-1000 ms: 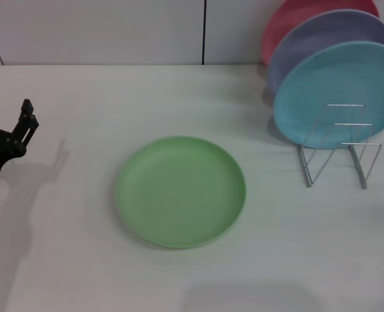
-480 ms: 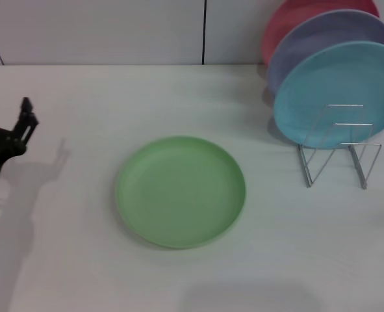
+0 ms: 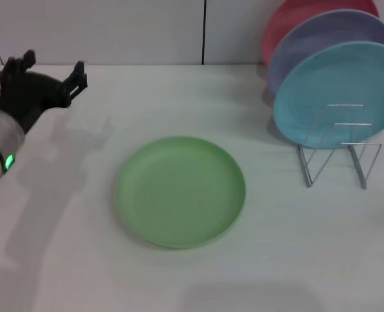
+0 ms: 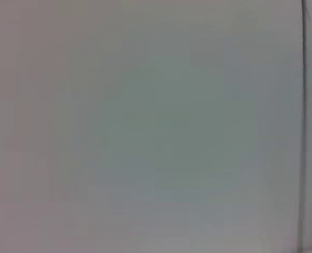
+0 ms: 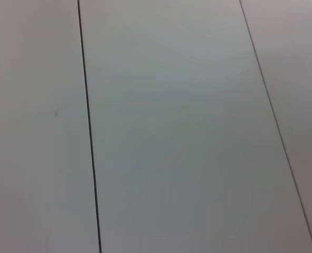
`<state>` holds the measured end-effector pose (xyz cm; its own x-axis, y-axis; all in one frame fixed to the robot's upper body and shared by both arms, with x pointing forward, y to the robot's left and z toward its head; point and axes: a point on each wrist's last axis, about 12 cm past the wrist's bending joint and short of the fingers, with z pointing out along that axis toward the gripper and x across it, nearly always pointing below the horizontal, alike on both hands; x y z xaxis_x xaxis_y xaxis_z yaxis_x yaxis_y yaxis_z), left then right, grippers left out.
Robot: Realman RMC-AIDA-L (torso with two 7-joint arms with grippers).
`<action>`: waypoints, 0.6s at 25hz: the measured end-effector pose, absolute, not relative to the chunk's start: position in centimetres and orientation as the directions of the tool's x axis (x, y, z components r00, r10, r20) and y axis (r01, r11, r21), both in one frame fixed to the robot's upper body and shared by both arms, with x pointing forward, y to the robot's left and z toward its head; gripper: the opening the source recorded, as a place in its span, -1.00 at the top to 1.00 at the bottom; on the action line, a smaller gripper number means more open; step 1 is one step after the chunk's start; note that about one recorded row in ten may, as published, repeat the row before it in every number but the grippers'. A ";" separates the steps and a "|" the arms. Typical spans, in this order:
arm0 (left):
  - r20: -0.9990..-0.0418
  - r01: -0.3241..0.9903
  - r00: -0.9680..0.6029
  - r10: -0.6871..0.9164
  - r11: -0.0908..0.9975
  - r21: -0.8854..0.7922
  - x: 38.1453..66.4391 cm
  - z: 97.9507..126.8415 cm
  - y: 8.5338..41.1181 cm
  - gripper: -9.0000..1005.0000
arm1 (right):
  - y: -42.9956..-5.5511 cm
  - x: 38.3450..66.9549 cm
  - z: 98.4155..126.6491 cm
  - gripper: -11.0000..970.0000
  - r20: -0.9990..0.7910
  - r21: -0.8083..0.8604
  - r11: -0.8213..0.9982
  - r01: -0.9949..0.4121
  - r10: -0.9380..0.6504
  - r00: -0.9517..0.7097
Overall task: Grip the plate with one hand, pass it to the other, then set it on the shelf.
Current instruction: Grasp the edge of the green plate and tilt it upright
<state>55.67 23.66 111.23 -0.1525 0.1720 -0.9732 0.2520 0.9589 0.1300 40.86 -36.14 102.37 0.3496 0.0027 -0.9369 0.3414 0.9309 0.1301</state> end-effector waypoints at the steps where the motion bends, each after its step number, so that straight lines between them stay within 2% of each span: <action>1: -0.962 0.273 -0.204 0.181 0.954 0.122 56.1 112.6 23.4 -0.72 | -36.1 40.9 102.4 -0.74 -0.937 0.130 0.931 0.341 0.003 0.348; 3: -0.929 0.339 -0.301 0.216 0.935 0.108 56.4 114.2 23.0 -0.72 | -36.1 40.9 102.3 -0.74 -0.939 0.130 0.931 0.340 0.005 0.345; 7: -0.872 0.400 -0.434 0.228 0.916 0.040 56.5 115.3 22.2 -0.72 | -36.1 41.0 102.3 -0.74 -0.939 0.129 0.933 0.336 0.006 0.343; 10: -0.810 0.408 -0.534 0.244 0.913 0.006 56.6 115.2 21.9 -0.71 | -36.1 41.1 102.3 -0.74 -0.940 0.129 0.934 0.333 0.008 0.341; 11: -0.759 0.398 -0.597 0.260 0.917 0.001 56.7 115.0 21.7 -0.71 | -36.1 41.2 102.3 -0.74 -0.941 0.128 0.935 0.331 0.009 0.340; 15: -0.705 0.390 -0.650 0.282 0.921 0.009 56.4 114.5 21.3 -0.71 | -36.1 41.2 102.3 -0.74 -0.941 0.127 0.936 0.327 0.010 0.338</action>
<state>56.44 21.33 114.53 -0.6504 0.2824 -0.7052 0.3897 0.9209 0.0093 41.21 -36.06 102.29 0.3377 0.0100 -0.9412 0.3271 0.9364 0.1273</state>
